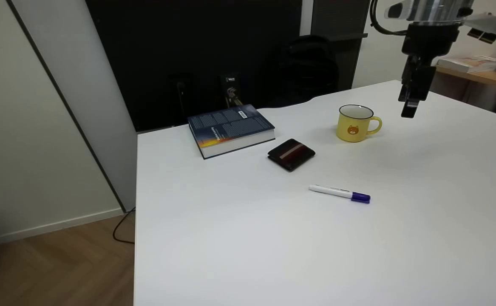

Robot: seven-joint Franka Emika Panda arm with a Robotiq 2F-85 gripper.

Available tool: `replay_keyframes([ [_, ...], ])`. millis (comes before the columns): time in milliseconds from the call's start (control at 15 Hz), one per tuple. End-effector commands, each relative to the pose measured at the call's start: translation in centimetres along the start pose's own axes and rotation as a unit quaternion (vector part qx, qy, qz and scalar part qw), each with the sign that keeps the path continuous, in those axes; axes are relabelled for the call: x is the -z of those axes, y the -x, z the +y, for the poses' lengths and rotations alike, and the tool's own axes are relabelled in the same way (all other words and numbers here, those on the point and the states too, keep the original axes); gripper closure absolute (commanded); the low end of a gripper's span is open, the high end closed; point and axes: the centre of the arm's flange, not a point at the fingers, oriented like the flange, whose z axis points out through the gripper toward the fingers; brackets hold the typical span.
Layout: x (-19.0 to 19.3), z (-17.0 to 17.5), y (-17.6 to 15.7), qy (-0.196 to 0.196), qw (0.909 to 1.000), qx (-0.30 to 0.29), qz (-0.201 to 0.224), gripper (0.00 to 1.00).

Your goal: Put the marker in the yellow mug

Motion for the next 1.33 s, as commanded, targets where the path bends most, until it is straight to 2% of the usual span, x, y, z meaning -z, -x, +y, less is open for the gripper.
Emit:
replay_keyframes([
  [0,0.3,-1.5,-2.6,0.012,0.9986,0.050,0.009,0.00],
  [333,1.4,-4.6,-5.5,0.006,0.9963,0.082,0.028,0.00],
  [533,1.8,-6.1,-6.9,0.006,0.9970,0.073,0.026,0.00],
  [733,2.1,-7.1,-7.9,0.013,0.9988,0.047,0.005,0.00],
  [933,2.2,-8.2,-8.6,0.022,0.9994,0.021,-0.019,0.00],
  [1000,1.5,-7.8,-7.6,0.011,0.9988,0.047,-0.003,0.00],
  [1267,1.3,-8.2,-7.7,0.010,0.9988,0.048,-0.006,0.00],
])
